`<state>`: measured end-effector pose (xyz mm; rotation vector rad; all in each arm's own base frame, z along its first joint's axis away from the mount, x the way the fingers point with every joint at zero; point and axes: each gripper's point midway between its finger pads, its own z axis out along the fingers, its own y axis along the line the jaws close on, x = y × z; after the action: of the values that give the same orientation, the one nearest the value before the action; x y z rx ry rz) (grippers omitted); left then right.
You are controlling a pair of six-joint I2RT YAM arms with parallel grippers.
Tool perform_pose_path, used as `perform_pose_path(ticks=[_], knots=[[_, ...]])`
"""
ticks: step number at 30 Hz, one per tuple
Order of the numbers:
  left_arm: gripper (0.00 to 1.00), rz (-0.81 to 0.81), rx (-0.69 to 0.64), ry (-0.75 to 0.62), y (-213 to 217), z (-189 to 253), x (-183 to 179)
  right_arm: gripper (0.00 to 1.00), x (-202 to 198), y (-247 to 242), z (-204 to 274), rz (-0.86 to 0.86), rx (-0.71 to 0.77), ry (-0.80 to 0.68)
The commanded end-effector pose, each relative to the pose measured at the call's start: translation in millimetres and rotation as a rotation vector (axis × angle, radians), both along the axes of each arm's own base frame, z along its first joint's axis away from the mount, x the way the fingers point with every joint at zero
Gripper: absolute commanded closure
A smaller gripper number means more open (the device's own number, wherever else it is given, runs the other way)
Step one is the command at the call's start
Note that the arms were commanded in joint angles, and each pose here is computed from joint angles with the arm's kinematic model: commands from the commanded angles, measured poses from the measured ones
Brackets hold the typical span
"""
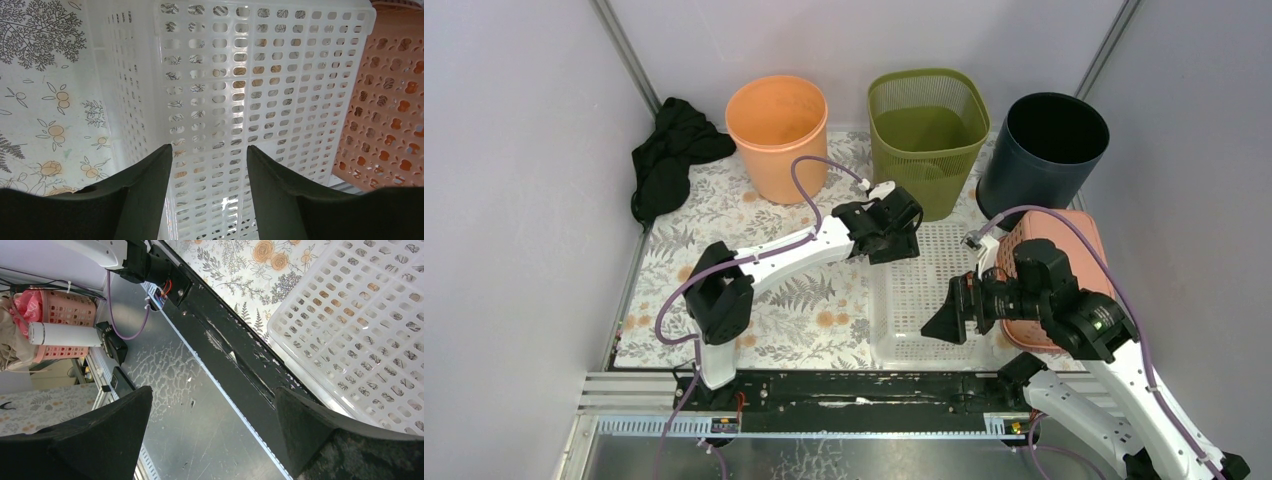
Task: Turn the large container upside down
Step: Turn the container upside down at the center of the board, then move the container to the corner of the board.
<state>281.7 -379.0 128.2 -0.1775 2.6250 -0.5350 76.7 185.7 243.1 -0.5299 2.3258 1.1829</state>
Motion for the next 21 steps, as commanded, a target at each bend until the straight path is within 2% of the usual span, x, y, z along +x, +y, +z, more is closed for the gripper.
perform_pose_path(ticks=[1,21], knots=[[0.36,0.004,0.008,-0.038,5.9,9.5,5.8,0.01,5.0,6.4,7.5,0.025,0.025,-0.041],[0.36,-0.021,-0.086,-0.074,21.5,29.7,2.8,0.01,19.2,16.3,7.6,-0.024,0.024,0.03]])
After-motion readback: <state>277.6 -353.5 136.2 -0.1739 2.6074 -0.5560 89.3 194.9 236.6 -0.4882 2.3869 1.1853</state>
